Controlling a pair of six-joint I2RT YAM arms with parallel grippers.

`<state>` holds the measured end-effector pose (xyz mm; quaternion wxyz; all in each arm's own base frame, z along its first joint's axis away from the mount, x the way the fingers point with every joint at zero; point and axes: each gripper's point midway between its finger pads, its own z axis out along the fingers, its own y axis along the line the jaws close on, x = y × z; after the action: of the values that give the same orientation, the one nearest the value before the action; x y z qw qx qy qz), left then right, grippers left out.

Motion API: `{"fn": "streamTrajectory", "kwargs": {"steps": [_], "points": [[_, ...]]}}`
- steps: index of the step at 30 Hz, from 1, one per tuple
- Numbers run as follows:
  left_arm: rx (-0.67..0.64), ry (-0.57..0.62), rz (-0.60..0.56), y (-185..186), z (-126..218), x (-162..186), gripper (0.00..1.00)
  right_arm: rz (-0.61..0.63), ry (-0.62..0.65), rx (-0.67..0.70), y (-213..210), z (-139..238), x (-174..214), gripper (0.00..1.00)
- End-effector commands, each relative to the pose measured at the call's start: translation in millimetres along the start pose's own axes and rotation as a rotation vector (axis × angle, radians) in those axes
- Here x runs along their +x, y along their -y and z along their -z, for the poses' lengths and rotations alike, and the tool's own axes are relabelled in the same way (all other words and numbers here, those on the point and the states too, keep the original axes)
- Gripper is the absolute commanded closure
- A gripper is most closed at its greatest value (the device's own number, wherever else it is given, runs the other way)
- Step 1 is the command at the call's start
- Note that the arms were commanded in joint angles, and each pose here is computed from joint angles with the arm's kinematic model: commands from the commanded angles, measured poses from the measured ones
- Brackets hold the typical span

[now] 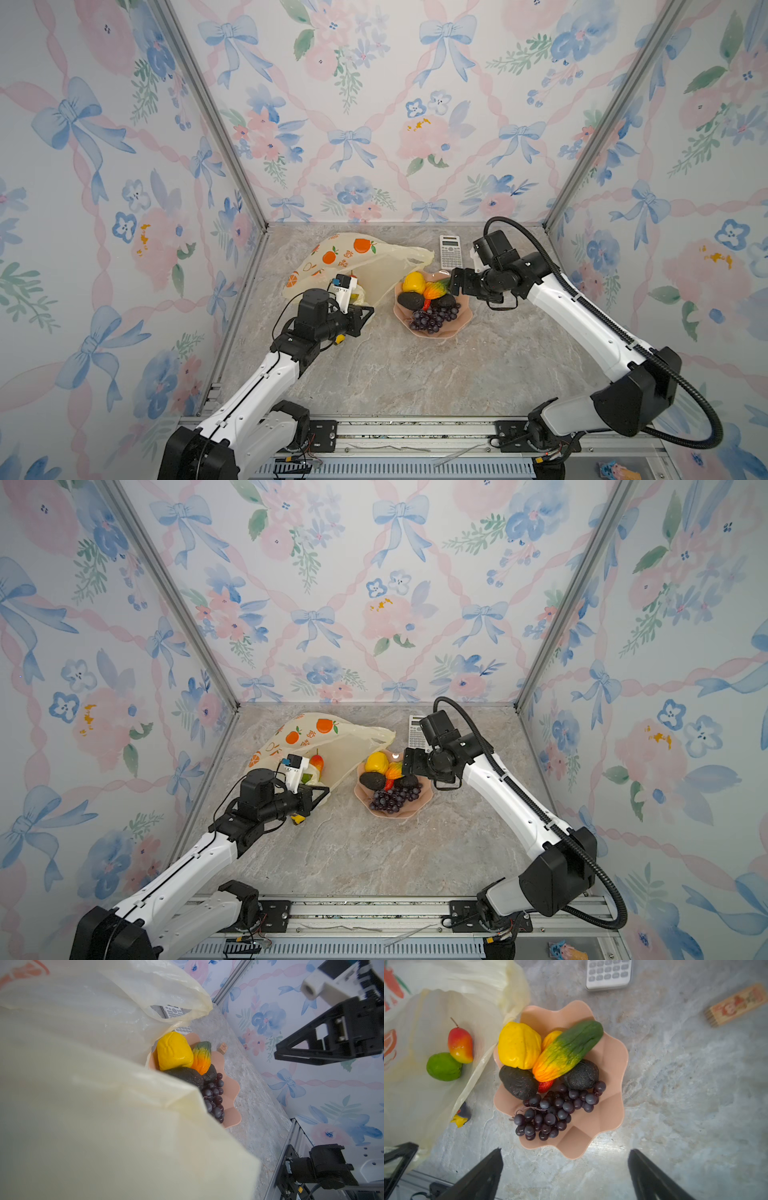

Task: Place the fruits into the plastic bag
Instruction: 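Withdraw the right gripper from the bag back over the fruit bowl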

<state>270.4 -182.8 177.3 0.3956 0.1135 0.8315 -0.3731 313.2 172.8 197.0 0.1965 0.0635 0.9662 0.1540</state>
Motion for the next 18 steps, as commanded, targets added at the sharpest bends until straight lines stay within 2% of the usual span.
{"fn": "streamTrajectory", "kwargs": {"steps": [1,12,18], "points": [[0.014,0.025,-0.017,4.6,3.5,-7.9,1.00,-0.259,0.033,-0.121,-10.9,-7.1,-11.1,0.04],[0.002,0.025,-0.025,3.6,5.3,-8.1,1.00,-0.488,0.072,-0.091,-7.0,-40.5,-41.0,0.00],[-0.002,0.024,-0.024,2.8,5.0,-7.9,1.00,-0.573,0.094,-0.109,-0.2,-54.6,-51.9,0.02]]}}
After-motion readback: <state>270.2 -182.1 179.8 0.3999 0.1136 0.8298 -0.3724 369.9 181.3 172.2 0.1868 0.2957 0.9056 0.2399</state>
